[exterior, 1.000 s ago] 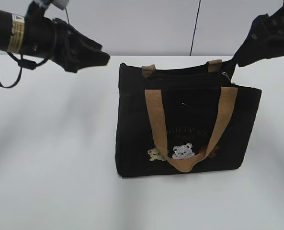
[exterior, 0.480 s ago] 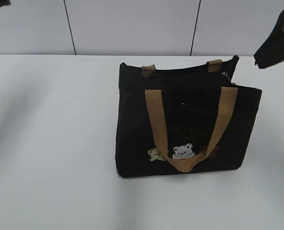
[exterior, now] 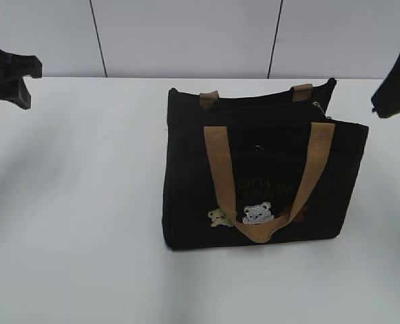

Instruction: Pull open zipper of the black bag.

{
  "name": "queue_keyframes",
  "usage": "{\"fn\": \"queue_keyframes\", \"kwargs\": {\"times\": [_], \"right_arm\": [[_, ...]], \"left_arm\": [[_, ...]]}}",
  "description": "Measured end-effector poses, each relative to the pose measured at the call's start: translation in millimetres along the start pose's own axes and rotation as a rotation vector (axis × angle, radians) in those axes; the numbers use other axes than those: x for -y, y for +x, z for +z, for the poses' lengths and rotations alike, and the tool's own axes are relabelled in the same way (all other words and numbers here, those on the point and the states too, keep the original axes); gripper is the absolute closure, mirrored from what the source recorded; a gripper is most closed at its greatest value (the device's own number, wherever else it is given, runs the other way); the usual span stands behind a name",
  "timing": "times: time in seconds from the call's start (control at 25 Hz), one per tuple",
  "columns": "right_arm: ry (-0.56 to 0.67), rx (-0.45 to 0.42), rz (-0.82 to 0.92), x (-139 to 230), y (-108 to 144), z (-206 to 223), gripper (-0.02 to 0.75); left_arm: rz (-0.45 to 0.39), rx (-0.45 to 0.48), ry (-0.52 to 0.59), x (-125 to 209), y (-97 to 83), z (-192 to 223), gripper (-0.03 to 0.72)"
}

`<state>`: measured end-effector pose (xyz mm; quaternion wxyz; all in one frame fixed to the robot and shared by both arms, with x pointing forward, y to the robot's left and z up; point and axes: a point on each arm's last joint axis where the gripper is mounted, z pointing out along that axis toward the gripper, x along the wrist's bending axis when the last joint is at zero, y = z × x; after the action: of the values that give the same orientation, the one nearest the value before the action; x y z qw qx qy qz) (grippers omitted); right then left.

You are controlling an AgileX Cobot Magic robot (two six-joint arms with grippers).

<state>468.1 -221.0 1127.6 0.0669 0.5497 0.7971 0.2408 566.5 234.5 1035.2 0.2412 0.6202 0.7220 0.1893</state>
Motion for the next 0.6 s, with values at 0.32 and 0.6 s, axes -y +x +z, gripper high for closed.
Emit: {"fn": "queue_keyframes", "kwargs": {"times": [0.32, 0.6], "right_arm": [[0.055, 0.155, 0.26, 9.4, -36.0, -6.5, 0.258], [0.069, 0.185, 0.253, 28.2, -54.5, -10.3, 0.258]], "left_arm": [[0.169, -0.043, 0.367, 20.6, 4.8, -29.1, 0.325], [0.166, -0.028, 0.308, 36.0, 19.7, -107.1, 0.326]]}}
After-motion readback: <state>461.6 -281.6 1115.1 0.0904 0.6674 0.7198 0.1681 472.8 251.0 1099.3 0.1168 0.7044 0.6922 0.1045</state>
